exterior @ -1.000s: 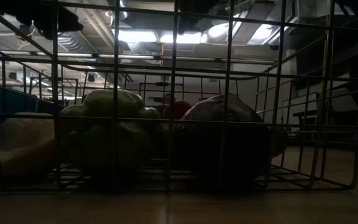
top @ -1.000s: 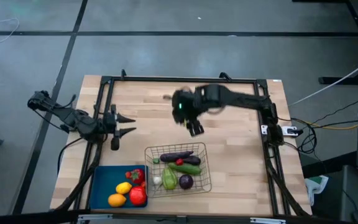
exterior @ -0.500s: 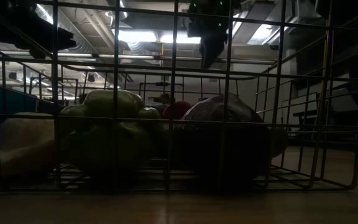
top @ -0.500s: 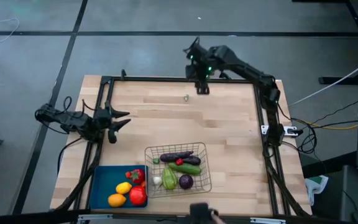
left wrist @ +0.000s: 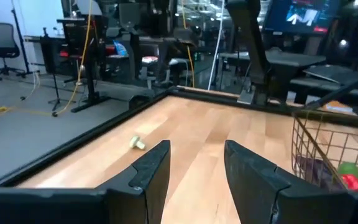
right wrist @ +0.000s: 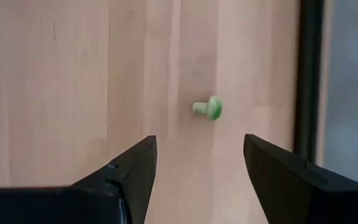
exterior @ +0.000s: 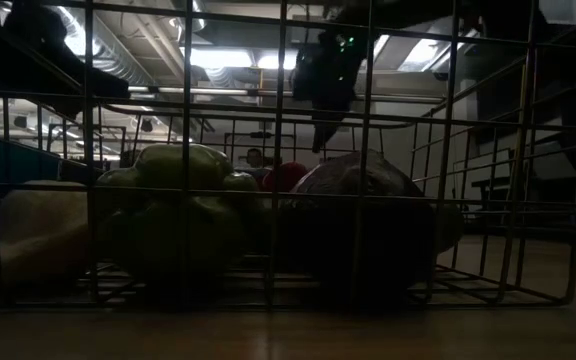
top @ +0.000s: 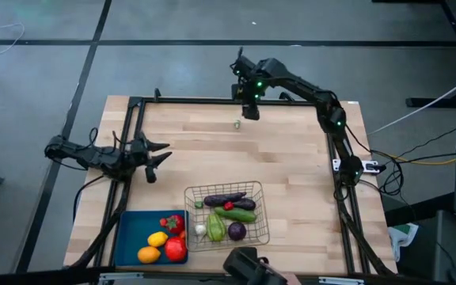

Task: Sort produce into baskets
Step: Put the green mushroom into the gold wire basket

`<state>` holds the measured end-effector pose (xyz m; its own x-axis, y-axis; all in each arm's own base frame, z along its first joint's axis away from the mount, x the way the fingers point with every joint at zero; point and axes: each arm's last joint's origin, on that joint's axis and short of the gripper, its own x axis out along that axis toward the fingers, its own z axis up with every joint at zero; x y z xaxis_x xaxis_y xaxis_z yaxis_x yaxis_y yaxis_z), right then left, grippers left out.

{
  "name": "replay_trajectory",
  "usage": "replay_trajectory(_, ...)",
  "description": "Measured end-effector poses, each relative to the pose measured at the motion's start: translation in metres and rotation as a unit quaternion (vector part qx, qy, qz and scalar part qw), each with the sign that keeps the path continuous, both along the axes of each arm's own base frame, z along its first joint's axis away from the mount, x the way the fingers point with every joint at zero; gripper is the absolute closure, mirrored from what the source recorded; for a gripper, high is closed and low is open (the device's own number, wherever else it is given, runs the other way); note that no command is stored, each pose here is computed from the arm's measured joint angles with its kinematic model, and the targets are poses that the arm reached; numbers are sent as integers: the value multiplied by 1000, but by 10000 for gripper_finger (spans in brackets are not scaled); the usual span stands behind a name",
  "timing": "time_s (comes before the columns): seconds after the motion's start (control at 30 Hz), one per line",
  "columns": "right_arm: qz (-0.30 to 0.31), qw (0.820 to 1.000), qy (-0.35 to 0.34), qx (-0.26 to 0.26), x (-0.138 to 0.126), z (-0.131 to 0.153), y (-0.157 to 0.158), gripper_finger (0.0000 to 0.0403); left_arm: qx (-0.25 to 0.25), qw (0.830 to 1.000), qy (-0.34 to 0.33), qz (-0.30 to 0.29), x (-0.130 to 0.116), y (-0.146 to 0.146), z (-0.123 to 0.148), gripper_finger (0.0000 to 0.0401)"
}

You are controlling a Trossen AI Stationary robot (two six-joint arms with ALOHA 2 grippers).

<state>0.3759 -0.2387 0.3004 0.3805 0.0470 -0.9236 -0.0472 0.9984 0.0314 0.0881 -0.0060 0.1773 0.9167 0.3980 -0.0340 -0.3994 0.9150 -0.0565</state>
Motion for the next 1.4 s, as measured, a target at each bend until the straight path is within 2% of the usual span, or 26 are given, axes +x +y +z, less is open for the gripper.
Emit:
replay_trajectory(0.23,5,1000,21,11,19,-32,-1,164,-13,1000,-20,1,2,0,-1,254)
replay_trajectory(0.43,5,998,54,-10,31,-54,2,164,-12,1000,-16,1,1,0,-2,254)
replay_trajectory(0.53,18,996,90,-18,31,-57,10,164,-11,1000,-11,1,1,0,-3,254)
replay_trajectory(0.73,45,992,104,-51,35,-57,18,164,-12,1000,-11,1,1,0,-3,254)
replay_trajectory(0.87,46,990,122,-46,36,-74,17,164,-11,1000,-10,2,1,0,-3,254)
replay_trajectory(1.03,54,988,132,-64,36,-89,15,164,-4,1000,-7,1,1,0,-3,254)
replay_trajectory(1.4,60,987,104,-110,44,-112,10,164,4,1000,-2,1,1,0,-3,254)
